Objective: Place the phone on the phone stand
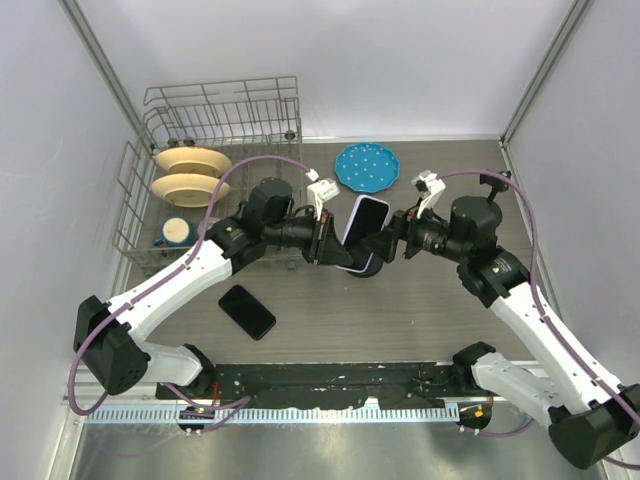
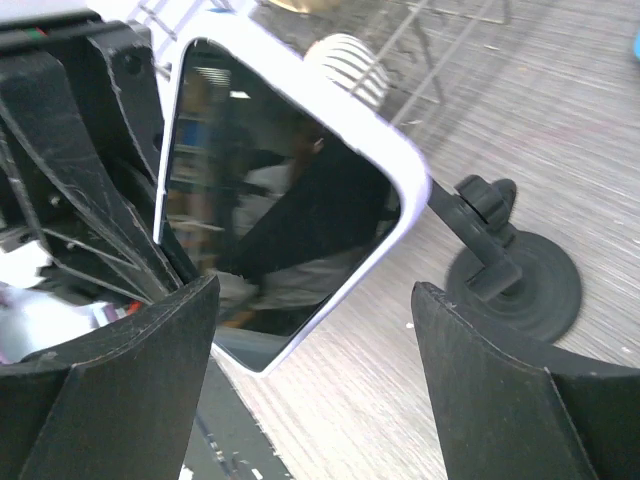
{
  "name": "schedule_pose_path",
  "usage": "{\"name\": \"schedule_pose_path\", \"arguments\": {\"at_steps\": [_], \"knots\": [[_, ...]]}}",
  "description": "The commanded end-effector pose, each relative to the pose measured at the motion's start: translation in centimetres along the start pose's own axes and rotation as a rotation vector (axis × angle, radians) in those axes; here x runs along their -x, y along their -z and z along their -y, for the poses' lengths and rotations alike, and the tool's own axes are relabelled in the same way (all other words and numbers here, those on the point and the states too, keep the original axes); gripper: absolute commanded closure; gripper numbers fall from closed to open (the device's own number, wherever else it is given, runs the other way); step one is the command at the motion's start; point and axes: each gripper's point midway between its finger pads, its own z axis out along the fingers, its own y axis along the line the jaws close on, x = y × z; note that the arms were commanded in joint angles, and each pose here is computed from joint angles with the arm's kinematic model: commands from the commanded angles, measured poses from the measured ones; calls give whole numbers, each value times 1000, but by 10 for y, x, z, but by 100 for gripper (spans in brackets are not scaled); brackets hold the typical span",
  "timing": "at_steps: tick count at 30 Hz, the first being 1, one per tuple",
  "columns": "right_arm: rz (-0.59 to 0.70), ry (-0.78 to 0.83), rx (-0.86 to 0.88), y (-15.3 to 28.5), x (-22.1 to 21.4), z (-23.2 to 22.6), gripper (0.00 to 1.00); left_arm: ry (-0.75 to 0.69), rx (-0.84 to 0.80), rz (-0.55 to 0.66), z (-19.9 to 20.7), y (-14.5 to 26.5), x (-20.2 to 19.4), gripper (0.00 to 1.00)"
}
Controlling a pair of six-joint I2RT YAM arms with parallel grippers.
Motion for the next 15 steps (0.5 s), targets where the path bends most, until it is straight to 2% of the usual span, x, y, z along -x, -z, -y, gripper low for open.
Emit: {"name": "schedule_pose_path", "arguments": {"at_steps": [1, 5, 6, 10, 12, 15], "knots": [[10, -40, 385, 20, 11, -39, 17, -130, -168, 75, 40, 12, 25, 100], [85, -53, 472, 27, 24, -48, 13, -141, -247, 86, 54, 14, 27, 100], [77, -110, 486, 27, 24, -51, 13, -135, -271, 78, 57, 14, 24, 100], [105, -174, 493, 23, 24, -48, 18, -106, -323, 66, 64, 14, 22, 100], [182, -141, 542, 30, 37, -57, 21, -102, -322, 63, 64, 13, 21, 100], [198, -149, 559, 30, 39, -59, 27, -100, -323, 61, 64, 12, 21, 100]]}}
